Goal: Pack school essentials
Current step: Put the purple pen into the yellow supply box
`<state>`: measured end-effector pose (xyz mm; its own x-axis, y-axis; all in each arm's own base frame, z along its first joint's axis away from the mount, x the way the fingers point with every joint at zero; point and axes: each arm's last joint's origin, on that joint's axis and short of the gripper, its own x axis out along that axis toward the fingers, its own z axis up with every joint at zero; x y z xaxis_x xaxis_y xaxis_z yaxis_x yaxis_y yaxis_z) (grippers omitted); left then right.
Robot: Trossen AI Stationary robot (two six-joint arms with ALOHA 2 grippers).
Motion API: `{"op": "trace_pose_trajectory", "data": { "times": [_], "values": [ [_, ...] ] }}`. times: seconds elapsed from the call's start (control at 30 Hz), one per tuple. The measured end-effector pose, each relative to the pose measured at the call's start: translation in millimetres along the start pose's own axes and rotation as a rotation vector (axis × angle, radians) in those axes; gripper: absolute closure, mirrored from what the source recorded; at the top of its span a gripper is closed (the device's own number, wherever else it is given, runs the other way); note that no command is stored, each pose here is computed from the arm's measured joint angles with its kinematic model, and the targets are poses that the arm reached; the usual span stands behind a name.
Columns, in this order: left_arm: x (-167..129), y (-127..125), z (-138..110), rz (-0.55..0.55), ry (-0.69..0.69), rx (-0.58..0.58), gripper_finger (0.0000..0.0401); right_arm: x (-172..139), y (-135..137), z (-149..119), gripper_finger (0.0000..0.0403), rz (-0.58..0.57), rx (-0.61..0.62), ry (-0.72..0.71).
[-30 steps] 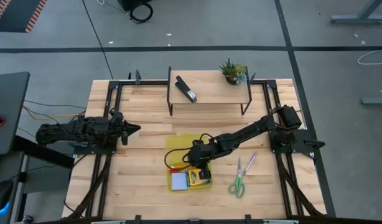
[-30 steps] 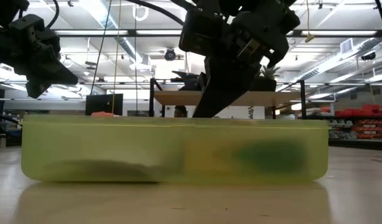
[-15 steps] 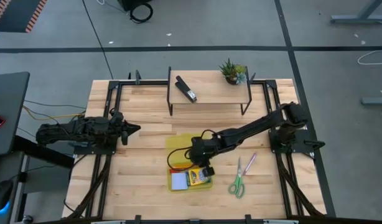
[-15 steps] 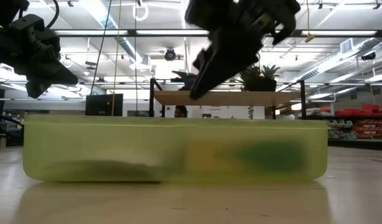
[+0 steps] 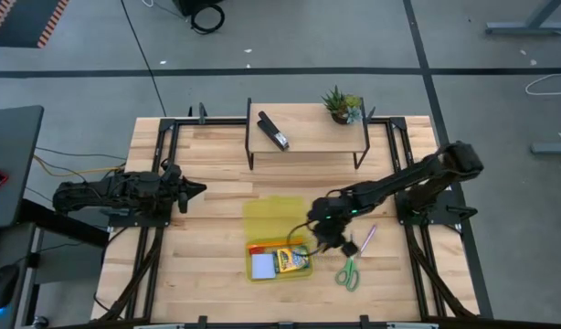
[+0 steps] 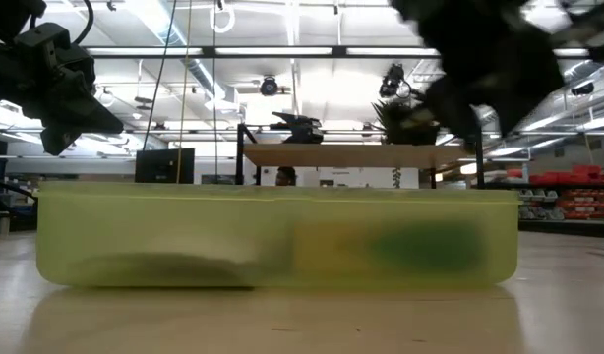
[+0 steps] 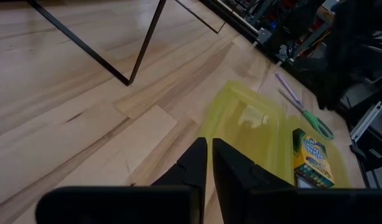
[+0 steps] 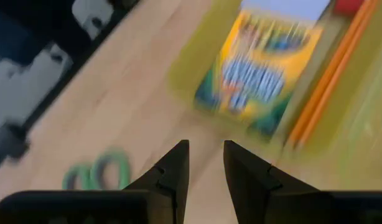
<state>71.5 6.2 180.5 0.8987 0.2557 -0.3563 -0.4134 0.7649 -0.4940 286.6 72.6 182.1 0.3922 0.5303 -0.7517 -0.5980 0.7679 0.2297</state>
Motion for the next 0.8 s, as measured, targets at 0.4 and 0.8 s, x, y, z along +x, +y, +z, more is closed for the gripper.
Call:
{"op": "trace_pose_trajectory", "data": {
  "times": [0.4, 0.8],
  "values": [
    [0, 0, 0, 0.000, 0.000, 0.000, 0.0365, 0, 38, -103, 0.0296, 0.072, 0.010, 0.117],
    [0, 0, 0, 0.000, 0.000, 0.000, 0.0364, -1, 49, -113, 0.0297, 0.080, -0.110, 0.190]
  ]
}}
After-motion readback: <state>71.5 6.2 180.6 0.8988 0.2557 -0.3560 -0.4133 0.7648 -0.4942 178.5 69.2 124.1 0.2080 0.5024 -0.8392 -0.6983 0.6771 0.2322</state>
